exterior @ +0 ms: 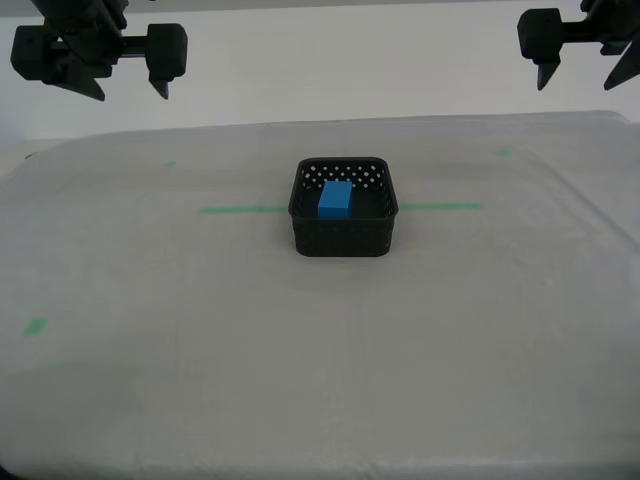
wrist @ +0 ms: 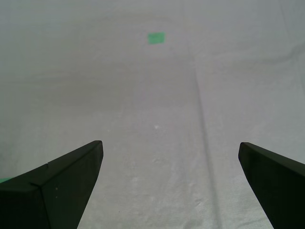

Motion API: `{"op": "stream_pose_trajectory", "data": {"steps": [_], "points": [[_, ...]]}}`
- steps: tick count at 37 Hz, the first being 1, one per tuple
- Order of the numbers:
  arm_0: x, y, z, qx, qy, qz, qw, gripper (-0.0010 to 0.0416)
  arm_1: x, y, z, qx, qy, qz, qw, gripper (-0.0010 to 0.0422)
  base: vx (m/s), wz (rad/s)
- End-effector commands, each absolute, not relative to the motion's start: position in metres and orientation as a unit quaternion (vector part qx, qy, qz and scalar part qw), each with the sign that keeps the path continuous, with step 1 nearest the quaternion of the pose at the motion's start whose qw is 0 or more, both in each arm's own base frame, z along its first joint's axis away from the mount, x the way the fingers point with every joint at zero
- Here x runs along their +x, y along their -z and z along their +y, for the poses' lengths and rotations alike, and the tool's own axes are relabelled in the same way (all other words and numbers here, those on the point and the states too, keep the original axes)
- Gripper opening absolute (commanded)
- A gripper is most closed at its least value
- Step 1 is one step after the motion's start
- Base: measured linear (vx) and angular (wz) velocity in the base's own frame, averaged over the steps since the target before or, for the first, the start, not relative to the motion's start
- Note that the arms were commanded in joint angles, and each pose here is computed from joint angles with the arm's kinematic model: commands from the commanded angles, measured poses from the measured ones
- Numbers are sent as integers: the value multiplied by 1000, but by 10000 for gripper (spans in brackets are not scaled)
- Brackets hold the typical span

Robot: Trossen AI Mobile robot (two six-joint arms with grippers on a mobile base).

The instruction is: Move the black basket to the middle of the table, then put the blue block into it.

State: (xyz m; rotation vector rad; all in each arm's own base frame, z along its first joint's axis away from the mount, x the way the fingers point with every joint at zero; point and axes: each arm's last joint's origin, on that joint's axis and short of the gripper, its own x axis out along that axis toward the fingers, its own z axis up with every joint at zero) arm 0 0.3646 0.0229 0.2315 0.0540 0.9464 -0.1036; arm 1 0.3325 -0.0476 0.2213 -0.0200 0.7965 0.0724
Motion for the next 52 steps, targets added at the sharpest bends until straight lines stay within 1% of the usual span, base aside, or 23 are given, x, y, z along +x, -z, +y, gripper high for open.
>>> {"op": "stream_pose_trajectory", "data": {"steps": [1, 52], "points": [[365, -232, 23, 26, 49, 455, 889, 398, 333, -222, -48, -8, -36, 386, 922, 400, 0, 0], [365, -232, 23, 26, 49, 455, 889, 398, 333, -222, -48, -8, -36, 386, 922, 400, 0, 0]]}}
